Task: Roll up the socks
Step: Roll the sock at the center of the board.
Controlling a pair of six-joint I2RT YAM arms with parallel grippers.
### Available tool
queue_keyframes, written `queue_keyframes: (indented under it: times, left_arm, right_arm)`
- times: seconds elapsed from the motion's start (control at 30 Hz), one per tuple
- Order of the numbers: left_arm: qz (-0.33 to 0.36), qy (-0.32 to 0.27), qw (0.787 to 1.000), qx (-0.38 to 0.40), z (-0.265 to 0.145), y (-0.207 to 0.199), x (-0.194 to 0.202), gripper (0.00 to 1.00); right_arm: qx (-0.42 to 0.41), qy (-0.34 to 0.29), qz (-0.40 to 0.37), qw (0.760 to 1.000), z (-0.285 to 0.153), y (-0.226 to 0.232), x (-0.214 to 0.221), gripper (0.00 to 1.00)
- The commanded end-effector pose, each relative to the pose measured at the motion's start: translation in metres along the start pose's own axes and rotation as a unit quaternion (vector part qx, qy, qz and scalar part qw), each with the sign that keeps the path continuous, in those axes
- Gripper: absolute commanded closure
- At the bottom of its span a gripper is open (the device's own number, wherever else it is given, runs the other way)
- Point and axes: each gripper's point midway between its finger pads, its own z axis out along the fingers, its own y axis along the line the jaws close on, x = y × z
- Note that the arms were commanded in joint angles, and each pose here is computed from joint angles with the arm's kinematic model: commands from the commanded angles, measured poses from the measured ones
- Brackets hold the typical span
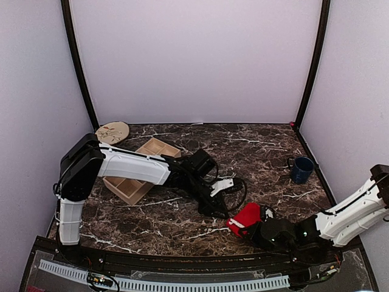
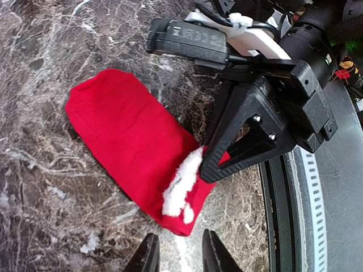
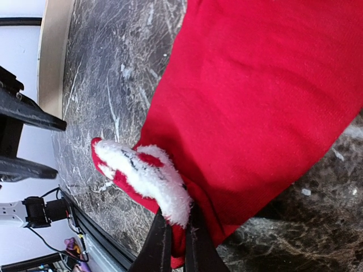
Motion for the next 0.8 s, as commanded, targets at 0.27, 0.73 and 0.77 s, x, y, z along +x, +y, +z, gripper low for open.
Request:
queue_keyframes:
  times: [0.27,0.73,0.77]
  left_arm:
    - [0.093,0.054,0.994,-0.028,0.021,-0.015,0.014,0.68]
    - [0.182,0.083,0.97,-0.138,0.036,0.001,0.015,0.68]
    - [0.184,0.083,0.968,-0.151,0.035,0.004,0.014,0.68]
  right_arm:
    - [-0.006,0.006,0.054,0.998,-0.004,-0.009,-0.002,1.0]
    - [-0.008,0.018,0.062,0.998,-0.006,-0.015,0.001,1.0]
    - [-0.007,0.018,0.062,0.998,-0.007,-0.016,0.001,1.0]
